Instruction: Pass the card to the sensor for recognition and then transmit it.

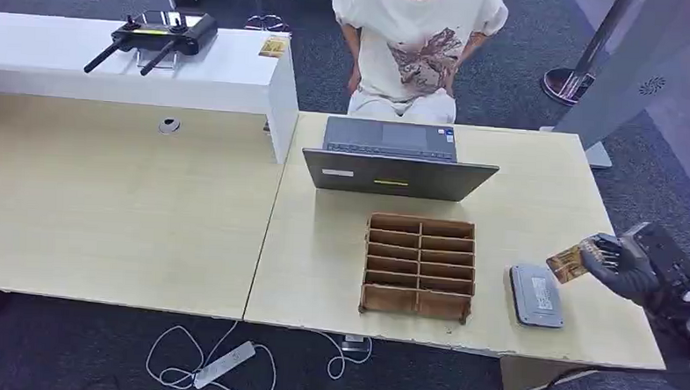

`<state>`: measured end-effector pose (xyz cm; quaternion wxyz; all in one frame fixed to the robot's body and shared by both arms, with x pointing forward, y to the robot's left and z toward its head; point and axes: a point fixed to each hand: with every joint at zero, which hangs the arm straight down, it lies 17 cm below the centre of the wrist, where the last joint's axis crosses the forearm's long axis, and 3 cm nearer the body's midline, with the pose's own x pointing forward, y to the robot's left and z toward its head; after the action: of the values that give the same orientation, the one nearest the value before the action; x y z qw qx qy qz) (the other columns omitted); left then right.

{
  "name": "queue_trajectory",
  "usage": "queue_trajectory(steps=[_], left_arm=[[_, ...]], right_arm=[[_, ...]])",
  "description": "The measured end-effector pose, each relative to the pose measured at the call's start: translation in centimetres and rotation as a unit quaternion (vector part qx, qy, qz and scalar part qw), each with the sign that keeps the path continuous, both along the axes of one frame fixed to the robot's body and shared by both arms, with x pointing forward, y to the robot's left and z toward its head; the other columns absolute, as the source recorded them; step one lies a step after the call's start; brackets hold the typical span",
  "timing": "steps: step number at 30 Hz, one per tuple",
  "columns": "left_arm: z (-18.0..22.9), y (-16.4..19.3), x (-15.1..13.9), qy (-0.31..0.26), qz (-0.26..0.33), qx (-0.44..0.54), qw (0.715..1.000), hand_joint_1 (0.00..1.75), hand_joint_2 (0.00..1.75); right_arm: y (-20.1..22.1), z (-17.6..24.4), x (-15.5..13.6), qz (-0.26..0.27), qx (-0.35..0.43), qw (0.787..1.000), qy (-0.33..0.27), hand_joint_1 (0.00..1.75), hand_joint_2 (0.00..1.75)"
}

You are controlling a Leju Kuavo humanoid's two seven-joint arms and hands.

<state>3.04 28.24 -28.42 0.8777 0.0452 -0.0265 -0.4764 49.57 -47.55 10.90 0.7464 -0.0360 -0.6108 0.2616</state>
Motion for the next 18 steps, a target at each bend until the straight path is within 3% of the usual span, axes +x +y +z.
queue_trajectory(steps=[18], left_arm=[[0.01,-0.23,-0.11,0.003,-0.001,-0.001,1.000,0.00,0.00]], right_arm=[[0.98,-0.77,0.36,0.002,-0.001,1.000,0.004,1.75,1.75]])
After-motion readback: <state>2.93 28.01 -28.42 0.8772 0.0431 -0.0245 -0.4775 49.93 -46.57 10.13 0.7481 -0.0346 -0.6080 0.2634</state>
